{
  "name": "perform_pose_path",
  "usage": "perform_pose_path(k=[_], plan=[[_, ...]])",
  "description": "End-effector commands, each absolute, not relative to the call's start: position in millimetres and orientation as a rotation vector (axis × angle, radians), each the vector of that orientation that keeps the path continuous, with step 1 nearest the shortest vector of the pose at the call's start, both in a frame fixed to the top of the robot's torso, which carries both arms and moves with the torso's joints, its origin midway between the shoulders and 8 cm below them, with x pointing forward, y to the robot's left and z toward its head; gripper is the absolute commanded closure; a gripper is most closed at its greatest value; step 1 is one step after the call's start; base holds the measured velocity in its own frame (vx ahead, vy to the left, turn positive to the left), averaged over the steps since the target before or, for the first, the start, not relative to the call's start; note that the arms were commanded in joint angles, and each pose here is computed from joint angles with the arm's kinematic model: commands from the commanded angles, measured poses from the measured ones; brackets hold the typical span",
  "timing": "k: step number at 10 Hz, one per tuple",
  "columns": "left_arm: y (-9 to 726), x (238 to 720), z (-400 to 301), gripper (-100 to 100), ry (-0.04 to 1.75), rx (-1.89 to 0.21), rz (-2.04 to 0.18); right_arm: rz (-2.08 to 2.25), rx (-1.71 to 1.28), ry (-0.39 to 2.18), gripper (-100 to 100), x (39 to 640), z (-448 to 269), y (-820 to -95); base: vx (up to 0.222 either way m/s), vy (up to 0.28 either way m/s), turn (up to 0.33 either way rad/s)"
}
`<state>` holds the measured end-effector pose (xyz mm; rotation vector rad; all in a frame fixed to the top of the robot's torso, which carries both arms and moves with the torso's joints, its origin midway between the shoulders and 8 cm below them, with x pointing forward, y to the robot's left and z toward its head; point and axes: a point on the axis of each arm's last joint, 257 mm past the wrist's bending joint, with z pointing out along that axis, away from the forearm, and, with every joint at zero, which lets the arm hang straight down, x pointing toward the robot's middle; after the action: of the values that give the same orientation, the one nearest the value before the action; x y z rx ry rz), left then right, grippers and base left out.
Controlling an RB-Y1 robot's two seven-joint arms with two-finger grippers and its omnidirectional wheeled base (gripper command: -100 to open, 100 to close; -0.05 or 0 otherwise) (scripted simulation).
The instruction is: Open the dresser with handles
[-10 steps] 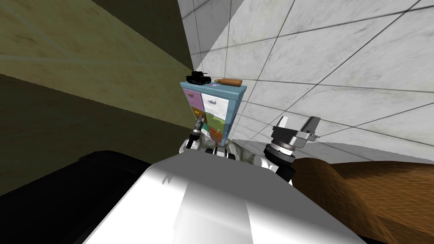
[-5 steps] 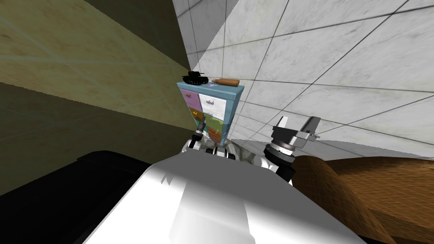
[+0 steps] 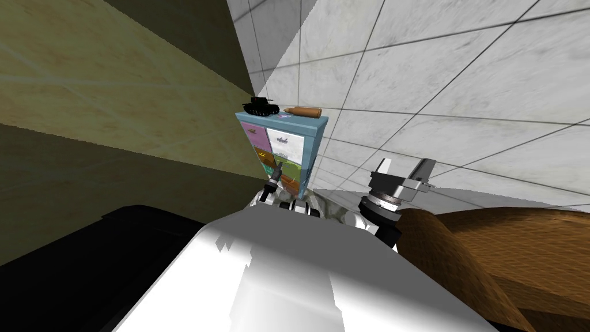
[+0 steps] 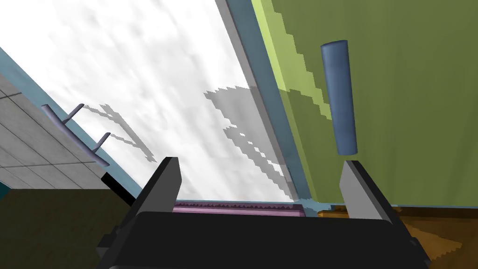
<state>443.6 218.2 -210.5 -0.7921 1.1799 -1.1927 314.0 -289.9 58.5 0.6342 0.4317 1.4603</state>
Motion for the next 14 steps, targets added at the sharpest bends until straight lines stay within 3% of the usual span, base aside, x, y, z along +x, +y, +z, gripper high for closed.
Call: perform_pose_path(k=[1, 5, 9, 10, 14], plan=[[211, 446, -236, -100, 1.233, -0.807, -1.183, 1.46, 0.634, 0.432, 0, 314, 58, -290, 0.017, -0.011, -0.067], [200, 447, -269, -100, 1.305, -0.828, -1.171, 1.46, 0.634, 0.432, 0, 314, 58, -290, 0.015, -0.008, -0.057], [203, 452, -257, -100, 1.291, -0.825, -1.171, 1.46, 0.634, 0.432, 0, 314, 58, -290, 0.052, -0.012, -0.014], [203, 448, -264, 100, 1.293, -0.825, -1.173, 1.46, 0.634, 0.432, 0, 314, 58, -290, -0.054, 0.009, 0.027], [202, 448, -253, 100, 1.293, -0.818, -1.18, 1.46, 0.634, 0.432, 0, 314, 59, -290, -0.12, 0.029, 0.011]])
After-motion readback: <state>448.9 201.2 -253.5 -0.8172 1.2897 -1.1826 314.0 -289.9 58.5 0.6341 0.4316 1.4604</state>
